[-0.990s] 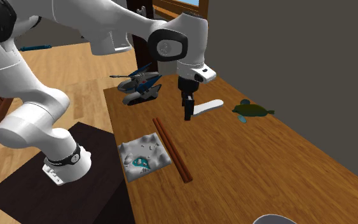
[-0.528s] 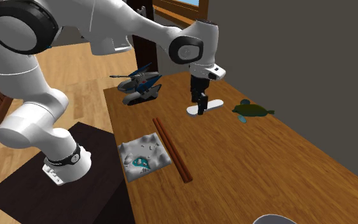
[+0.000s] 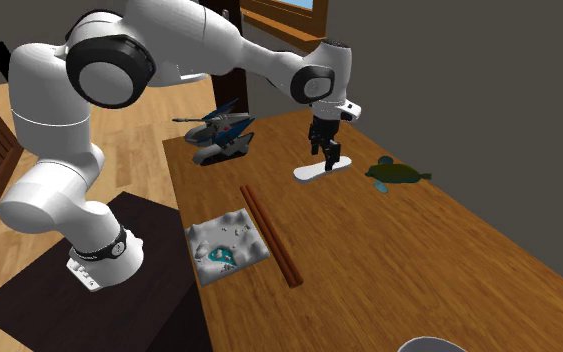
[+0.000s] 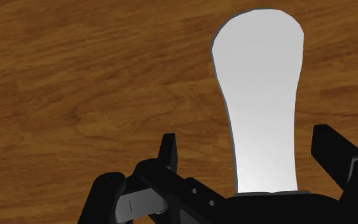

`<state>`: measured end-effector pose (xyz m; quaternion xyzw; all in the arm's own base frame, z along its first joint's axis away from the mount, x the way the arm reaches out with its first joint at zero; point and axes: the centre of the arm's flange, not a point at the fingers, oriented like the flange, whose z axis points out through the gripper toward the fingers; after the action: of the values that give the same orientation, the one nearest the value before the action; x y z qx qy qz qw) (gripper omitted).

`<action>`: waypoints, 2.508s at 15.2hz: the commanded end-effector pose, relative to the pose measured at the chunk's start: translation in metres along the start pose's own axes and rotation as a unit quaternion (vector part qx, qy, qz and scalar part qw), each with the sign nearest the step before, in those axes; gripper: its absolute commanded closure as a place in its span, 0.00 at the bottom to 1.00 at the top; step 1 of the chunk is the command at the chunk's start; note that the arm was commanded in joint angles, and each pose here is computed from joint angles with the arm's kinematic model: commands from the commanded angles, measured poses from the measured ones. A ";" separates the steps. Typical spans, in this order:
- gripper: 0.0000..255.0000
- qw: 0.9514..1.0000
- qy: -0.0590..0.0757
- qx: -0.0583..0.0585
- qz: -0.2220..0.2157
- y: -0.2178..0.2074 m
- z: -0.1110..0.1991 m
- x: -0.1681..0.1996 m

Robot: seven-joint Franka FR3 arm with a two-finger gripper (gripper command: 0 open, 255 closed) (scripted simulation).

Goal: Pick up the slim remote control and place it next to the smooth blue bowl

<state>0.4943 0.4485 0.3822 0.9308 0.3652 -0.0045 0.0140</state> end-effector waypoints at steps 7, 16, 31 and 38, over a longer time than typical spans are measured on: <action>0.00 1.000 0.005 0.001 -0.027 -0.026 0.037 0.025; 0.00 1.000 0.005 0.001 -0.027 -0.027 0.051 0.025; 1.00 1.000 0.005 0.001 -0.027 -0.026 0.035 0.025; 1.00 1.000 0.005 0.001 -0.027 -0.025 -0.002 0.024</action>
<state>0.4950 0.4843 0.3780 0.9207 0.3901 -0.0011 0.0112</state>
